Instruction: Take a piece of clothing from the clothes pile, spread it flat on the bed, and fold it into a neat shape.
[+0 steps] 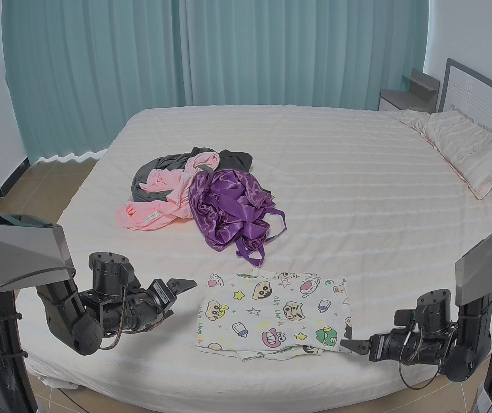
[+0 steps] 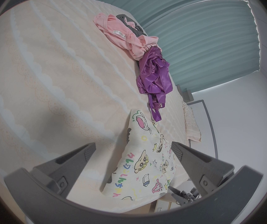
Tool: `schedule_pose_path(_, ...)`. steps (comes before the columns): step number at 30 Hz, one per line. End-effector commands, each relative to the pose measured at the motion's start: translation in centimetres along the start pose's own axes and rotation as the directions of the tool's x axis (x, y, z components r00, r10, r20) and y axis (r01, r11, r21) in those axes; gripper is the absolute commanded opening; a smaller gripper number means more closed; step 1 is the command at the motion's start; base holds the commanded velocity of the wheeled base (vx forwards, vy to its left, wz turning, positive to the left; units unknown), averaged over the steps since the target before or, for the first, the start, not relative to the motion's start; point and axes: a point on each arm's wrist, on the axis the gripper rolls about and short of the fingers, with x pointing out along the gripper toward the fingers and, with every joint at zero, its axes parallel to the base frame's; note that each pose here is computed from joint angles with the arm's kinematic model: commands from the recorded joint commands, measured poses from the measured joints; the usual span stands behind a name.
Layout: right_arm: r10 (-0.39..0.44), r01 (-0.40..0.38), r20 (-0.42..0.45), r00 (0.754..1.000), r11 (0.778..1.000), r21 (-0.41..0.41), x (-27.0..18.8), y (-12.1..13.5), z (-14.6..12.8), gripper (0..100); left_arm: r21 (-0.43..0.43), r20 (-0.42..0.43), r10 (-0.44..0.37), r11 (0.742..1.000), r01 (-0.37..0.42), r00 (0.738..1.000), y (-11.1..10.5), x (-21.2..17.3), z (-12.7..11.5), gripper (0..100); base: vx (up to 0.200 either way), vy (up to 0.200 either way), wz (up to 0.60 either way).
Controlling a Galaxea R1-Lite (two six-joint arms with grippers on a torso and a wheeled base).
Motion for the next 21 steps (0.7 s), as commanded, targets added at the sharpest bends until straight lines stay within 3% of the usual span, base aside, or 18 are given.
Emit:
schedule_pose_path(1,0.015,-0.016,0.149,0.989,1.0,0.005,1.7,0.0,3.7,100,0.0,-0.001,0.0,1.0,0.0,1.0,0.0,0.0,0.0,100,0.0,0.0,0.0)
schedule_pose_path(5,0.012,-0.018,0.18,0.984,0.999,0.031,3.7,-0.2,5.9,100,-0.001,-0.002,0.002,1.0,-0.002,1.0,0.0,0.0,-0.1,100,0.0,0.0,0.0)
schedule_pose_path(7,0.0,-0.021,0.18,0.984,0.993,0.115,6.2,-0.3,8.3,100,-0.001,-0.002,0.002,1.0,-0.002,1.0,0.0,0.0,-0.1,100,0.0,0.0,0.0)
schedule_pose_path(11,-0.006,-0.03,0.165,0.986,0.976,0.217,8.7,-0.2,10.4,100,0.001,-0.002,0.002,1.0,-0.002,1.0,0.0,0.0,-0.1,100,0.0,0.0,0.0)
schedule_pose_path(21,-0.015,-0.019,0.137,0.99,0.969,0.247,12.0,-0.9,10.3,100,0.002,-0.002,0.0,1.0,0.0,1.0,0.0,0.0,-0.1,100,0.0,0.0,0.0)
